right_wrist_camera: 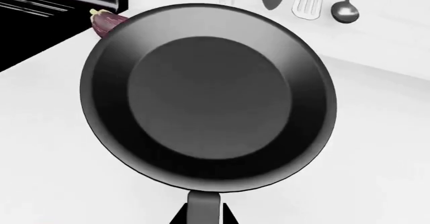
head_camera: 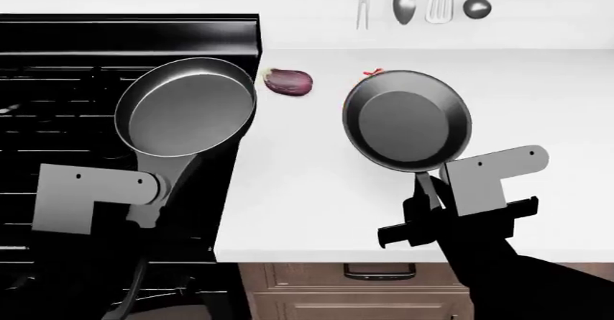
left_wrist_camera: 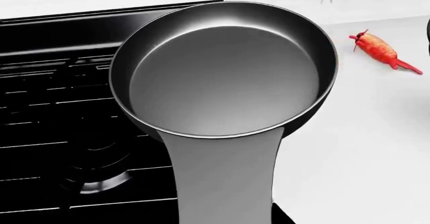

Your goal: Place both pans onto different burners. Then place the eggplant and the fish on different pans.

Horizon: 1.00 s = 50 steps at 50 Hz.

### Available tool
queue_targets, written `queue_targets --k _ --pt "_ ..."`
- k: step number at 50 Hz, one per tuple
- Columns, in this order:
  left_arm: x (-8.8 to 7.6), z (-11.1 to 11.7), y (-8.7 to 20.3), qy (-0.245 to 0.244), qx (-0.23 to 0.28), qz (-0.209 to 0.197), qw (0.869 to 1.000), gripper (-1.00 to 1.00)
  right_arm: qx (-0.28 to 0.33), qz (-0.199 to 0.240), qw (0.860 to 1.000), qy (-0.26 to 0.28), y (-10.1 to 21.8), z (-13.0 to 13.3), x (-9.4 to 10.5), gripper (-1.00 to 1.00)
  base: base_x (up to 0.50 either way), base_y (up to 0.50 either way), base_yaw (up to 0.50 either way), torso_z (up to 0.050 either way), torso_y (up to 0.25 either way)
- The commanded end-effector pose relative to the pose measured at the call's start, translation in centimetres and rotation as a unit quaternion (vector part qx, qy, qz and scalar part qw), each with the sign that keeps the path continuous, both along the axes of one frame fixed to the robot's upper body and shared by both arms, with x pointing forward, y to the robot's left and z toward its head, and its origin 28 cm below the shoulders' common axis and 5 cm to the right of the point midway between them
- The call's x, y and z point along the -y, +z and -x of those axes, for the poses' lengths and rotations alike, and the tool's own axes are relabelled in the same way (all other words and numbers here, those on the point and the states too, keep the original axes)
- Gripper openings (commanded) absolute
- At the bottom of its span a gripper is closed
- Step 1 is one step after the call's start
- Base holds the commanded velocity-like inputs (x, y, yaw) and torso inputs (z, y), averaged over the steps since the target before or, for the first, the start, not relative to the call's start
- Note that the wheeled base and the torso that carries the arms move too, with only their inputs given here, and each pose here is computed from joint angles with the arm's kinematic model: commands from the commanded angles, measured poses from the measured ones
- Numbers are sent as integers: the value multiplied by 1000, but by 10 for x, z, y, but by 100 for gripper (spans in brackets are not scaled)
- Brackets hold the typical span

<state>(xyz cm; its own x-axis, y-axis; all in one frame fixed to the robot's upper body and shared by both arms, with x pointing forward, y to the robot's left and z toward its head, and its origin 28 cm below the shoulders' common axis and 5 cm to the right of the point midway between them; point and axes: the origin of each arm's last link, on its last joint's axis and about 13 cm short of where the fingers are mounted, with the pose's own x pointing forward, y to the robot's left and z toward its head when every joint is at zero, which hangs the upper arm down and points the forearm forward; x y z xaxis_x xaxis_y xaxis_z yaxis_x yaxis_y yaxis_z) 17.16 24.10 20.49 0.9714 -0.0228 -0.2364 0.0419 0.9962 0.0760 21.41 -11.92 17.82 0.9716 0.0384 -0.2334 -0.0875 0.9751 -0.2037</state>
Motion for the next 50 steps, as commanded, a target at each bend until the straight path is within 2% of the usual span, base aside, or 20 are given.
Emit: queue_targets --k 1,50 --pt "-3 -5 6 16 26 4 1000 -100 34 7 999 -26 8 -4 3 -100 0 500 0 0 0" --pt "-6 -9 1 23 21 4 999 -100 29 7 999 -23 7 -6 2 -100 0 500 0 1 3"
